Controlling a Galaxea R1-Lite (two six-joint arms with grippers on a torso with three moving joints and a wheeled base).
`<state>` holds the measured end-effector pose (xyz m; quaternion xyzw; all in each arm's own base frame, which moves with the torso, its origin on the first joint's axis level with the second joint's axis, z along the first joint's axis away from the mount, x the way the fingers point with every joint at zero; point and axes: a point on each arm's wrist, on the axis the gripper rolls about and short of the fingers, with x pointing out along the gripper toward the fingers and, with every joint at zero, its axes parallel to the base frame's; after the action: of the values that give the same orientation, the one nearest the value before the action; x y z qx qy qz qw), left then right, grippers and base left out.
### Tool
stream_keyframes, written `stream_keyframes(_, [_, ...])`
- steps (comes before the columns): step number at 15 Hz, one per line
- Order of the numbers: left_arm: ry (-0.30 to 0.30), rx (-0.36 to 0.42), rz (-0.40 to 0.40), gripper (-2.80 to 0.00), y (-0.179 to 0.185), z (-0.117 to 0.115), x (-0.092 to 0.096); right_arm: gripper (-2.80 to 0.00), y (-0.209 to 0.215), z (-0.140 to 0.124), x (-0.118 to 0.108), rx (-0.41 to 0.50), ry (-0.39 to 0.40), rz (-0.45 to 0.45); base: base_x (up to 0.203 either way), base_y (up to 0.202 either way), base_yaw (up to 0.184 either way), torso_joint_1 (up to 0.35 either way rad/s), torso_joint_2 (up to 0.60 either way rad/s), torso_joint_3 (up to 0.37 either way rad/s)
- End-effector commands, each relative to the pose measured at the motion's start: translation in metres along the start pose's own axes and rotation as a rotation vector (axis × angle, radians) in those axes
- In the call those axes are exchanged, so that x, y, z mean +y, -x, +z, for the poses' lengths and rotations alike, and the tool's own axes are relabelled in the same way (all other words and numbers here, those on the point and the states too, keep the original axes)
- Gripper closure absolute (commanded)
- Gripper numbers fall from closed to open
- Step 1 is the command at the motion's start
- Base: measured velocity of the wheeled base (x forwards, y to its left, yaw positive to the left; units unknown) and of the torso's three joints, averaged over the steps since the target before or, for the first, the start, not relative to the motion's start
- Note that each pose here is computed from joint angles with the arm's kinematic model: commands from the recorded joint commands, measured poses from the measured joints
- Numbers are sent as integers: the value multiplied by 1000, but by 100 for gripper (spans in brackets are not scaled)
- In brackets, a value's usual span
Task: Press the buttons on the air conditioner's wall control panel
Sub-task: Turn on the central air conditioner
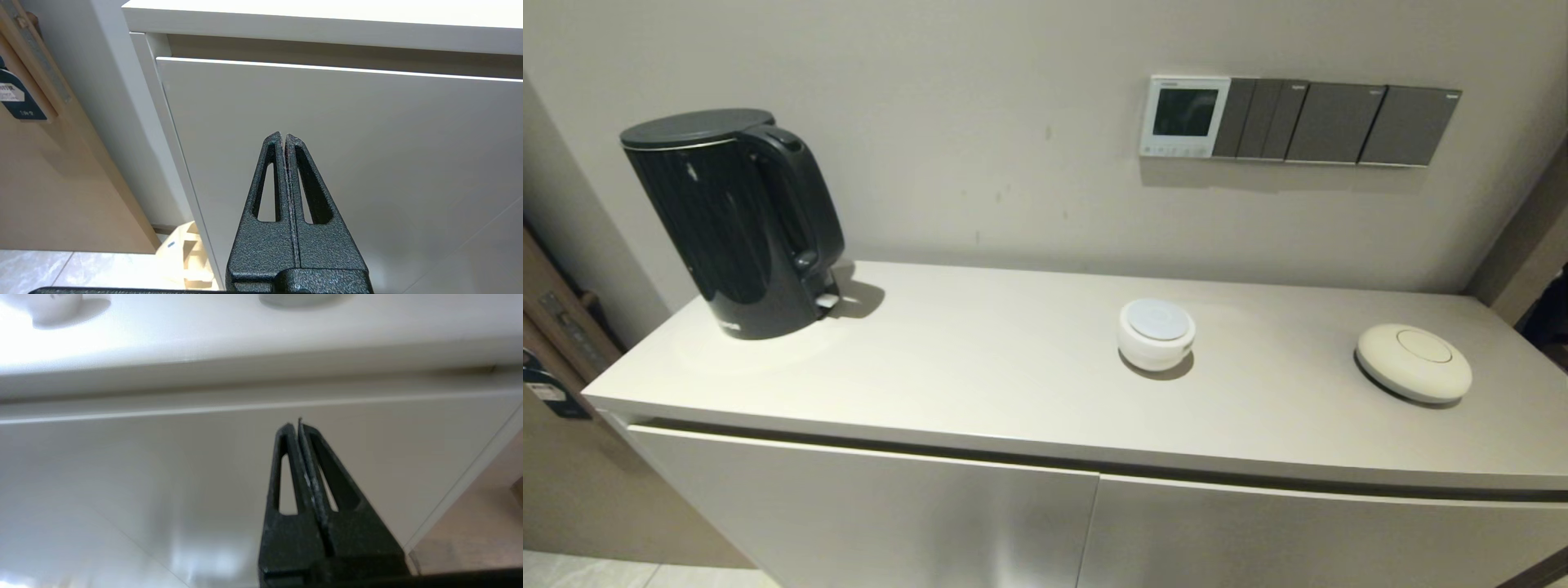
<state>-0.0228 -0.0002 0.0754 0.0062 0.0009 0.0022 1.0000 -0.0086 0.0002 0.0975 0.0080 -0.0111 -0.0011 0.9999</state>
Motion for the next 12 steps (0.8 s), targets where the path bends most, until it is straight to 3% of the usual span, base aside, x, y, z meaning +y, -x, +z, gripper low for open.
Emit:
stream_keyframes(1, [0, 0, 0, 0, 0, 0, 0, 0, -21, 22, 0, 6, 4, -12, 0, 0, 0, 0, 0, 0])
stream_keyframes(7, [0, 0, 2, 0, 0, 0, 0, 0, -88, 101, -2, -271, 49, -100, 0, 0, 0, 0, 0, 0])
stream_keyframes(10, [0, 1, 2, 0, 0, 0, 0, 0, -128, 151, 4, -465, 9, -162, 0, 0, 0, 0, 0, 0])
stream_keyframes(12, [0, 1, 0, 0, 0, 0, 0, 0, -152, 178, 12, -534, -30, -171, 0, 0, 0, 0, 0, 0])
